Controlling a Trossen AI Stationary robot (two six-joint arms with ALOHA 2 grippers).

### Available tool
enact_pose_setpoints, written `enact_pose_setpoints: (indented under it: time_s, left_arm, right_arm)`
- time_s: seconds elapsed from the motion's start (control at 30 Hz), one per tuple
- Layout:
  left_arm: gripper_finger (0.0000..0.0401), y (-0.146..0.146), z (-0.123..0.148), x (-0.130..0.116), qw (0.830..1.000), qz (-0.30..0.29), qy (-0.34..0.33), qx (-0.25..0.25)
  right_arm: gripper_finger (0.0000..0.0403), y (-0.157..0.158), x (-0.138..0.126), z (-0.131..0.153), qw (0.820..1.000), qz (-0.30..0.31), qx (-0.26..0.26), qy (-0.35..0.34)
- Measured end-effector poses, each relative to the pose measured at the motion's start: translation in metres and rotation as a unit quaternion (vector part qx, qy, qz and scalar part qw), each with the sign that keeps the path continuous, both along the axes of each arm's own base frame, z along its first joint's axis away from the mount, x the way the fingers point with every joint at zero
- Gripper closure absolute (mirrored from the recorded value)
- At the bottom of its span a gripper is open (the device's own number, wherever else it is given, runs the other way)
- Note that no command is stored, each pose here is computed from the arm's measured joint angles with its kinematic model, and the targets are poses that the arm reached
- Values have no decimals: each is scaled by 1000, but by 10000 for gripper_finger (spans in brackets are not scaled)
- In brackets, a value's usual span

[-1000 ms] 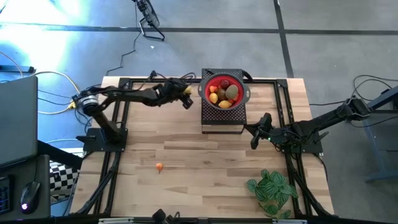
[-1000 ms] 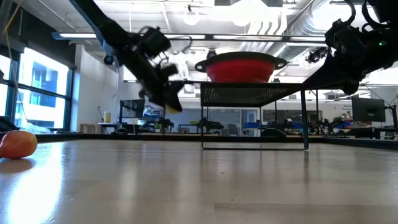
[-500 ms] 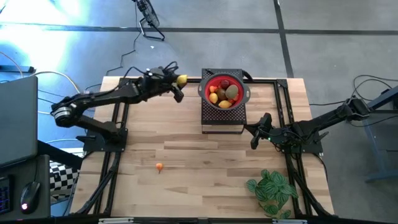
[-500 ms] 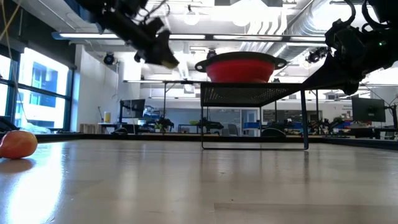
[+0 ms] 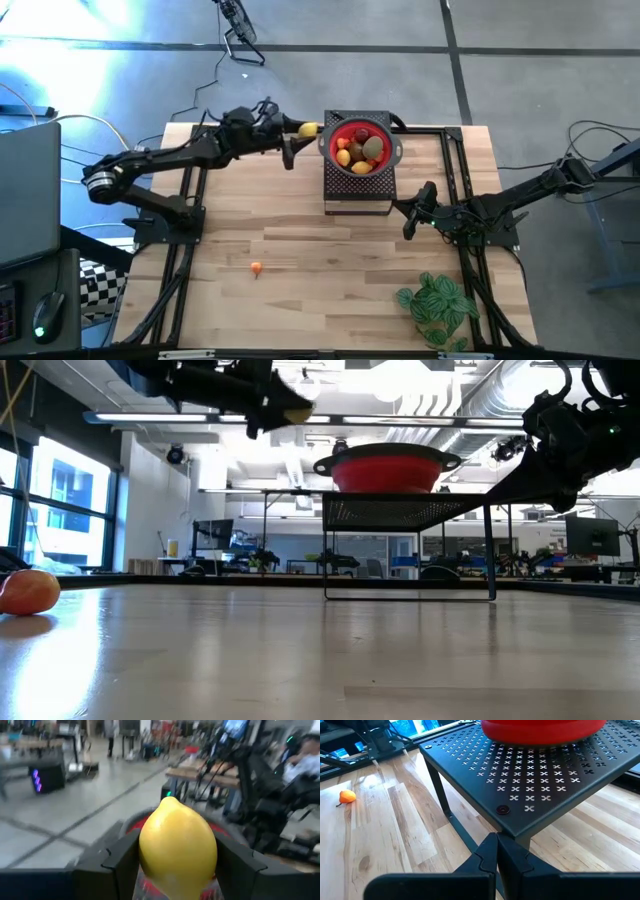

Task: Pick & Place Fruit
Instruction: Put the yellow lemon into the red strainer bowl on the shelf

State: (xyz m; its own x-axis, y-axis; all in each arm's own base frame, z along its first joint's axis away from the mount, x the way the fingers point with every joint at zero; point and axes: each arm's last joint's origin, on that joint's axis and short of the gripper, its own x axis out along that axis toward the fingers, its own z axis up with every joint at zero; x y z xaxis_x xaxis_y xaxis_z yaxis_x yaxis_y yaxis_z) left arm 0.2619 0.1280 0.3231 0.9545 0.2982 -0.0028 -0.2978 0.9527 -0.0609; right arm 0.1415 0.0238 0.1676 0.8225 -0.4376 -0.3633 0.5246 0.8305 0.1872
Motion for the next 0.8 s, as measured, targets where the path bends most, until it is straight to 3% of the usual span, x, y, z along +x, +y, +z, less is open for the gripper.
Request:
enact_pose_setpoints:
  time_s: [0.27,0.8]
  left_arm:
    - [197,-7,-1,19,999,-24,-22,12]
    - [198,18,20,84,995,-31,94,3]
  right_arm:
    - [401,0,0,0,1000,0,0,0]
    - [401,0,0,0,1000,0,0,1]
